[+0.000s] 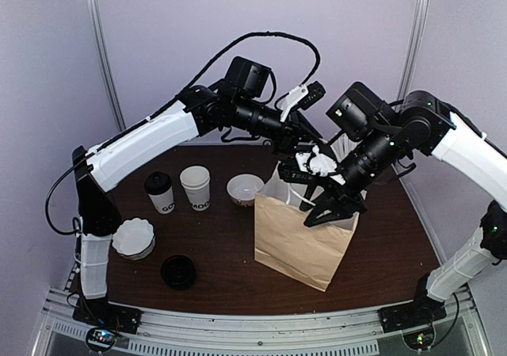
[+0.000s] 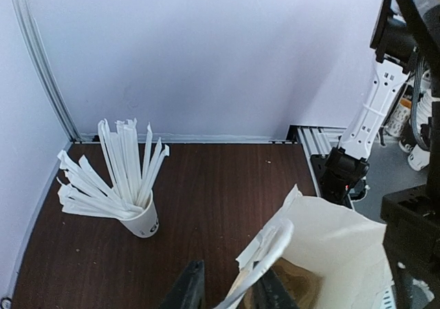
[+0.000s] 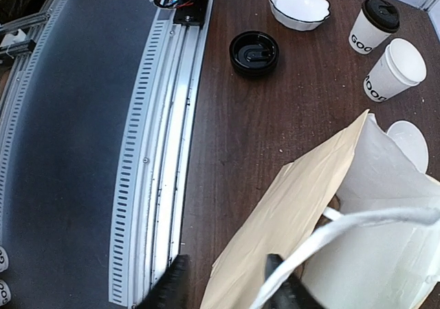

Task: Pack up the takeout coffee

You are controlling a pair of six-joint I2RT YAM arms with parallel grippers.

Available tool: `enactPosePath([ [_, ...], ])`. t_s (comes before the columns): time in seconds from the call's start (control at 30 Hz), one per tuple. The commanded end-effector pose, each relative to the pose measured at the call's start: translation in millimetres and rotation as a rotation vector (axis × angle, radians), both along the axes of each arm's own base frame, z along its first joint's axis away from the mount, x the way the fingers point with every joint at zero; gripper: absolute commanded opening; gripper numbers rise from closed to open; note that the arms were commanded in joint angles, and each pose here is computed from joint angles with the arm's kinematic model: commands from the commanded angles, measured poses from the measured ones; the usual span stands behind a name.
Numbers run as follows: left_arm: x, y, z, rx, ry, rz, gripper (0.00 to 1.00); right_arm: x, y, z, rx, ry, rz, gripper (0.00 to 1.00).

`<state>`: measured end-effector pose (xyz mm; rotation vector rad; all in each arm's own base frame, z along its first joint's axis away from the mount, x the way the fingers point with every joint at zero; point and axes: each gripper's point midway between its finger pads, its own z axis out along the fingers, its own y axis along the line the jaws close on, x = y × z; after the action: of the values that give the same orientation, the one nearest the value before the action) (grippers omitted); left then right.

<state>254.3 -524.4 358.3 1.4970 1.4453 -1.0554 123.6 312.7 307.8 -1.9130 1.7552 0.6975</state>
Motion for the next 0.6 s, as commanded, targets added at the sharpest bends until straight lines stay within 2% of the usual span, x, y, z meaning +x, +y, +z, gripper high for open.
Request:
enactPosePath([
  [0.0, -3, -8, 4, -0.024, 0.002, -0.026, 0.22, 25, 8, 14, 0.018, -0.088, -0.108, 0.16],
  [0.07, -3, -6, 5, -0.016, 0.001, -0.019, 0.10, 32, 6, 26, 0.044, -0.135, -0.138, 0.00],
  [0.13, -2, -3, 8, -0.011, -0.005, -0.005, 0.00, 35, 5, 39, 0.070, -0.169, -0.150, 0.00],
  [0.27, 2, 16, 31, -0.005, -0.051, 0.086, 0.00, 25, 5, 63, 0.124, -0.193, -0.081, 0.00],
  [0.57, 2, 66, 105, -0.097, -0.180, 0.262, 0.00, 21, 12, 115, 0.261, -0.296, -0.005, 0.00],
])
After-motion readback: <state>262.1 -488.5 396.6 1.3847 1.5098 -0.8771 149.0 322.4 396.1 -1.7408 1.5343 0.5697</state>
